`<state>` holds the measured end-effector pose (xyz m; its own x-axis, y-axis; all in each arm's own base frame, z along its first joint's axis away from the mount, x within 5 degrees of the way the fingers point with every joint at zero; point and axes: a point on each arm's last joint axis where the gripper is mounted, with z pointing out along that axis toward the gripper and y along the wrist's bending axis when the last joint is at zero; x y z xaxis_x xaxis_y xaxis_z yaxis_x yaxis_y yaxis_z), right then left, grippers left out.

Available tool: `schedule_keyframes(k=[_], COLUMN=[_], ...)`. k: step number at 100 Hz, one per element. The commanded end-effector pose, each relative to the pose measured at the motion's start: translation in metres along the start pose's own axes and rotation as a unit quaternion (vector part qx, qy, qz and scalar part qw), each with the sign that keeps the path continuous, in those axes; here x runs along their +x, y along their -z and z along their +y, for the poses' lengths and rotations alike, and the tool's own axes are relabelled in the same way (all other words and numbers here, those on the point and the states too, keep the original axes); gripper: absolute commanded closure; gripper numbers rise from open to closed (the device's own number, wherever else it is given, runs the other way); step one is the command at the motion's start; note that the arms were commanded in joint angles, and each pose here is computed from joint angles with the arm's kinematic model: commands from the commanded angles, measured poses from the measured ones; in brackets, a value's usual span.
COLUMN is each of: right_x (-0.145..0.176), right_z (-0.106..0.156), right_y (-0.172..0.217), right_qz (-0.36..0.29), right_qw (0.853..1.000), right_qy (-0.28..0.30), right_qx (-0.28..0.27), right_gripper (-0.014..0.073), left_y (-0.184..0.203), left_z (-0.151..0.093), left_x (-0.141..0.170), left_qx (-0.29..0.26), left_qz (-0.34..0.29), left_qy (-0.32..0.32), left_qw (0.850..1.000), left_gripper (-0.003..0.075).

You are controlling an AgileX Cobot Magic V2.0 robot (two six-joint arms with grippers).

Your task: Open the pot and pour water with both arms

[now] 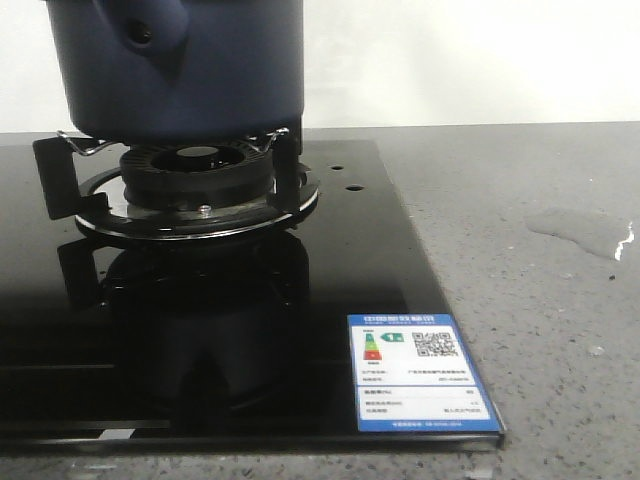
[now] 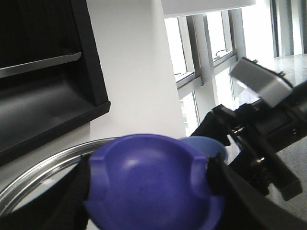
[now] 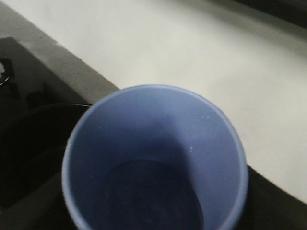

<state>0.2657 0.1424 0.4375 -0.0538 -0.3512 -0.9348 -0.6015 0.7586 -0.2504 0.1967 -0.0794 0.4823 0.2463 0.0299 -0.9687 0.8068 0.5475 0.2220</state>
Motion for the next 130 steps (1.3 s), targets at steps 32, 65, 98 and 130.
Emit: schedule_keyframes(k=[32,65,98,130], right_x=[-0.048,-0.033,-0.039,-0.040], right_z=[0.012,0.017,0.014,0.011], right_y=[-0.058,-0.090,-0.091,-0.093], right_qz=[-0.009,0.029,0.002,0.006], right_qw=[0.973,0.925,0.899,0.870], right_qy=[0.232,0.377,0.431,0.483], right_qx=[0.003,0.040,0.075,0.096], right_gripper=[0.0327,0.0327,0.0327,0.0327], left_y=[0.017,0.019,0.019,0.019], left_z=[-0.009,-0.009,-0.009,-0.009], left_x=[-0.040,-0.042,-0.042,-0.042], left_qx=[-0.062,-0.073,-0.073,-0.073], left_qz=[-0.073,-0.076,-0.076,-0.076], left_qy=[-0.010,-0.013,-0.013,-0.013], left_qw=[0.995,0.994,0.994,0.994], left_gripper=[0.0407,0.0407,0.0407,0.0407])
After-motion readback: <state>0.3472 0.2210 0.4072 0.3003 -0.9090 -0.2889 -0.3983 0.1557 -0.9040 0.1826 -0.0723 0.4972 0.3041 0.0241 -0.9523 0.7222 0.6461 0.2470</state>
